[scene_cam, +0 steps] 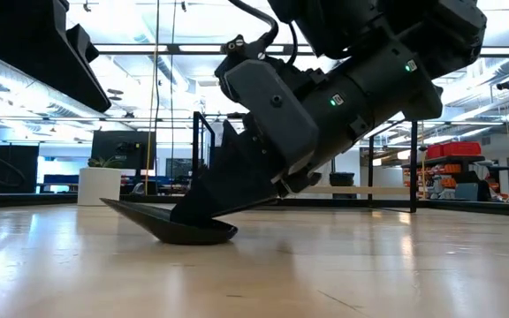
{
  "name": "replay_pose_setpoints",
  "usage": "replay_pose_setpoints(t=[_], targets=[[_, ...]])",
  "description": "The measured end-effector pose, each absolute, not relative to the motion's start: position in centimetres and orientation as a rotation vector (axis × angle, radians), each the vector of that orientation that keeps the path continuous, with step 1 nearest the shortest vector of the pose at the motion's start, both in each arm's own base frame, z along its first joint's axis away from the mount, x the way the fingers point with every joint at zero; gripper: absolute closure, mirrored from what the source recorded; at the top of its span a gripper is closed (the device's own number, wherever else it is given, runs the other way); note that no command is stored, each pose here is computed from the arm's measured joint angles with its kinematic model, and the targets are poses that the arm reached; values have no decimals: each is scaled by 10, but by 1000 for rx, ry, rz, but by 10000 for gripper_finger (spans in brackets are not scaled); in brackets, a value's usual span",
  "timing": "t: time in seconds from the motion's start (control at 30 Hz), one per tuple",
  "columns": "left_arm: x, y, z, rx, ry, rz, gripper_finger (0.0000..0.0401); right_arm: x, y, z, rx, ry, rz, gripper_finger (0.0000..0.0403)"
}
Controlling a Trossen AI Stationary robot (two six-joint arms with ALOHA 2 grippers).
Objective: Pick & Place Mini shaped plates
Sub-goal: Stack the black teardrop shaped bowl on top of the other black teardrop shaped bowl on the shelf
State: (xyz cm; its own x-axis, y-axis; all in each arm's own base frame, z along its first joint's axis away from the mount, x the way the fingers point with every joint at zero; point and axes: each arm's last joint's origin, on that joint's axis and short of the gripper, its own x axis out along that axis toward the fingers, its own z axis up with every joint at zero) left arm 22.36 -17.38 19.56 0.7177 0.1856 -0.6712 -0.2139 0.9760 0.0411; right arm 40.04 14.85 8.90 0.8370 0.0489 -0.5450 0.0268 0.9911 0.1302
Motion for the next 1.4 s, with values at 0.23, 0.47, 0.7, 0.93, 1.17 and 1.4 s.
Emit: replay_pose_setpoints(t=[0.23,0.47,0.7,0.93,1.17,1.4], targets=[[223,-174,196,-40,738,221,346,399,153,89,119,577,15,397],[220,-178,195,-46,739,208,346,391,154,110,139,570,-127,399],[213,-184,197,-29,670,259,346,365,134,178,131,547,-404,400],[212,-183,200,-3,556,358,346,331,51,264,202,403,-773,401],[213,-182,202,-8,494,417,346,330,-51,269,302,407,-971,402],[214,-183,198,-15,490,429,346,306,-103,245,368,596,-1203,402]])
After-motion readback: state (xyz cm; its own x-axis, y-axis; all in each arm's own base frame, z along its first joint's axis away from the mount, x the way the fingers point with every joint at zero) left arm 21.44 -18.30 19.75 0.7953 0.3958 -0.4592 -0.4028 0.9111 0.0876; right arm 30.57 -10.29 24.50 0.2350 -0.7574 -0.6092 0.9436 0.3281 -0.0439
